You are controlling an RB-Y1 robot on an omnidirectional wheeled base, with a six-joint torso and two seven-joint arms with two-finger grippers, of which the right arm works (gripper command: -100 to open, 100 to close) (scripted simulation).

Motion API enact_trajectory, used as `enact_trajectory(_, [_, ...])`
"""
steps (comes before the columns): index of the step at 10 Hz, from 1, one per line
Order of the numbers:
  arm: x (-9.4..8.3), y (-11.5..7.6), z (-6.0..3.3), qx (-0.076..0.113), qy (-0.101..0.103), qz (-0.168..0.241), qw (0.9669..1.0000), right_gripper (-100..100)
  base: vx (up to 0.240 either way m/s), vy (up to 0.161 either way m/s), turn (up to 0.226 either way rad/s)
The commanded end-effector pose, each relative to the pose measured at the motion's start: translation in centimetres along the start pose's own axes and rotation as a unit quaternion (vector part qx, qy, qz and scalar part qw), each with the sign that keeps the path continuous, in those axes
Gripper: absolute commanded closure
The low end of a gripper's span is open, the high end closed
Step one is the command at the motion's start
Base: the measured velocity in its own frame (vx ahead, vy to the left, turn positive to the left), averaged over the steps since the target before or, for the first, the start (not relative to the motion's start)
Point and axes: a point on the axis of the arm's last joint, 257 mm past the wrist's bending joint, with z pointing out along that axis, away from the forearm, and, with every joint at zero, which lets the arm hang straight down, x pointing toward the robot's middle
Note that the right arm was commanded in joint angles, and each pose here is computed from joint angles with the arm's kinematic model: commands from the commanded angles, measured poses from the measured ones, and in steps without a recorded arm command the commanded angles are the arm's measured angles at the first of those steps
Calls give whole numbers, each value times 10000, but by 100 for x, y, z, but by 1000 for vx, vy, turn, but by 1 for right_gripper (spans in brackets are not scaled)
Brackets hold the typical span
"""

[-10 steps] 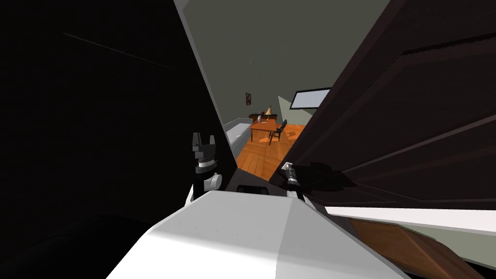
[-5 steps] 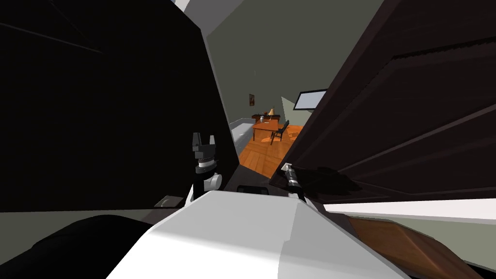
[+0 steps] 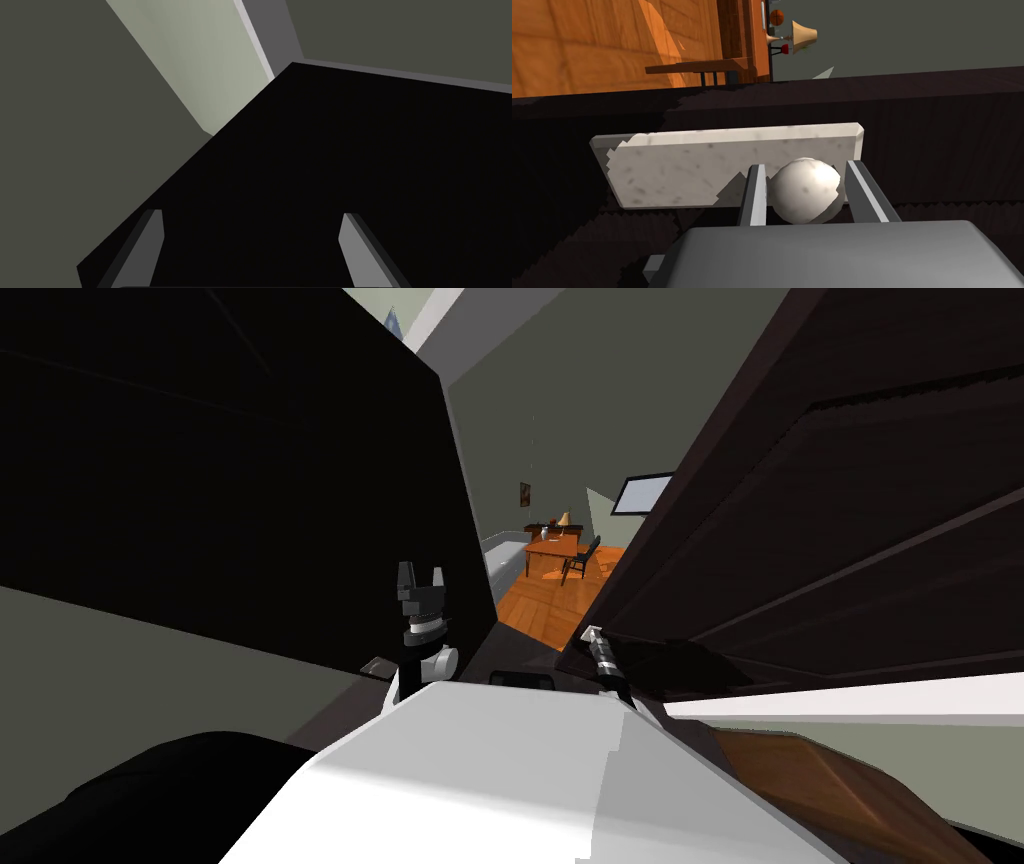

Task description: Pull the door open

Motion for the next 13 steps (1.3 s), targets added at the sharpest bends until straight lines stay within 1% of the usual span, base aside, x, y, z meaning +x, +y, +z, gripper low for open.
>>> enact_trajectory(1, [10, 6, -58, -17, 110, 2, 9999, 100, -240, -46, 142])
enact_trajectory(6, [33, 21, -253, -31, 497, 3, 9988, 100, -242, -39, 118])
enact_trajectory(7, [43, 13, -229, -17, 459, -1, 9989, 100, -102, 2, 5])
enact_trajectory(8, [36, -11, -369, 1, 589, -2, 9983, 100, -181, -52, 148])
enact_trajectory(9, [28, -7, -427, -8, 654, -6, 9979, 100, -269, -54, 196])
enact_trajectory(12, [12, 8, -617, -27, 871, -7, 9962, 100, -220, -64, 117])
enact_trajectory(13, [7, 14, -696, -30, 962, -2, 9954, 100, -241, -66, 145])
